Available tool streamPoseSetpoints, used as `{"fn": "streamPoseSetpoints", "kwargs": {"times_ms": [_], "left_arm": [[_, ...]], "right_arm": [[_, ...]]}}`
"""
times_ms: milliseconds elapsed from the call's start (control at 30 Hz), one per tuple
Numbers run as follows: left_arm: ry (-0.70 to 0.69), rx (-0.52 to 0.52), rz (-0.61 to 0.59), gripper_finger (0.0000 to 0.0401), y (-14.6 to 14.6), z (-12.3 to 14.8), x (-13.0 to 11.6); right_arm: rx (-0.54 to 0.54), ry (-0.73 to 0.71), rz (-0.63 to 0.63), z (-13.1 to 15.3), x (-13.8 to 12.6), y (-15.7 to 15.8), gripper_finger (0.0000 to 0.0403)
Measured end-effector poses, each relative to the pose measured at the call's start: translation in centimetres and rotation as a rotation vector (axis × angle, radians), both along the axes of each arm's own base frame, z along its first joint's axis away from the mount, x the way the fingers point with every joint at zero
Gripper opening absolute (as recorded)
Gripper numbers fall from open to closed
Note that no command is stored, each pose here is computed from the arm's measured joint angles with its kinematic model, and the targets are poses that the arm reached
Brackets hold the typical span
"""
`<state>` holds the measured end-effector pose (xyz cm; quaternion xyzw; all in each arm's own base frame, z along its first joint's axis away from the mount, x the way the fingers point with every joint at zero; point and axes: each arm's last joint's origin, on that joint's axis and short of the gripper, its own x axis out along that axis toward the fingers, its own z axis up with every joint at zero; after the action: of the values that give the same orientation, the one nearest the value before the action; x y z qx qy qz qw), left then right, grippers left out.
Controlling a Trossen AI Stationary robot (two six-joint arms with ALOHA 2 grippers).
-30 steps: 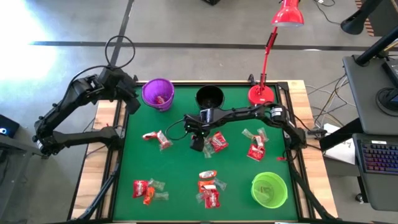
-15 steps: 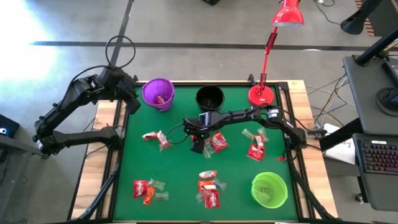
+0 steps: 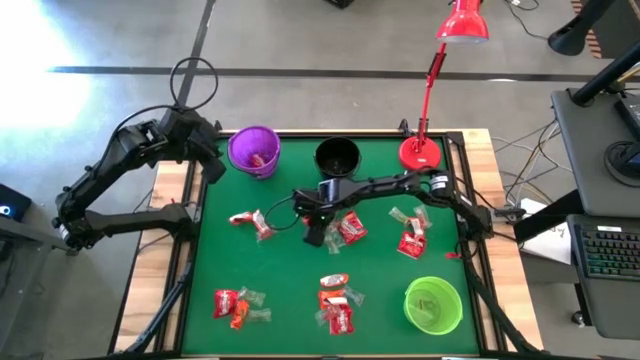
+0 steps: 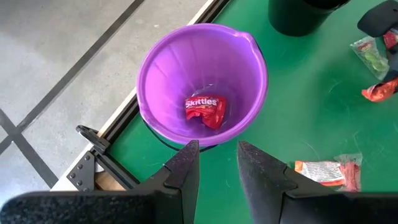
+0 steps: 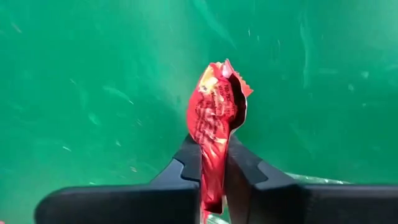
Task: Sort candy
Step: Put the orange candy into the black bucket
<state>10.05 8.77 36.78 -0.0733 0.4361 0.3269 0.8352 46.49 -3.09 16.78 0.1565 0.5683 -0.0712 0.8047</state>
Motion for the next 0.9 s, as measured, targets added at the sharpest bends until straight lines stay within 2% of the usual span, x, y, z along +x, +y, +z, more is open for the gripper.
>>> {"fn": "streamPoseSetpoints", "kwargs": {"times_ms": [233,467,633,900], "left_arm": [[0.000,-0.001,0.001,0.0092,0.0,0.0,0.0],[-0.001,-0.002,0.003,0.0092,0.0,0.0,0.0],[-0.001,-0.002,0.003,0.0092,0.0,0.0,0.0],[-0.001,-0.002,0.003,0.0092,0.0,0.0,0.0]], "right_arm": [[-0.011,-0.083,-0.018,5.4,1.0,-0.1,0.0015],[-0.193,-0.068,-0.072,10.4,0.4,-1.9,0.0014],[-0.285,0.027,-0.139,12.2,-1.2,-4.1,0.0013],[-0.291,0.117,-0.222,12.5,-2.9,-8.3,0.0013]]}}
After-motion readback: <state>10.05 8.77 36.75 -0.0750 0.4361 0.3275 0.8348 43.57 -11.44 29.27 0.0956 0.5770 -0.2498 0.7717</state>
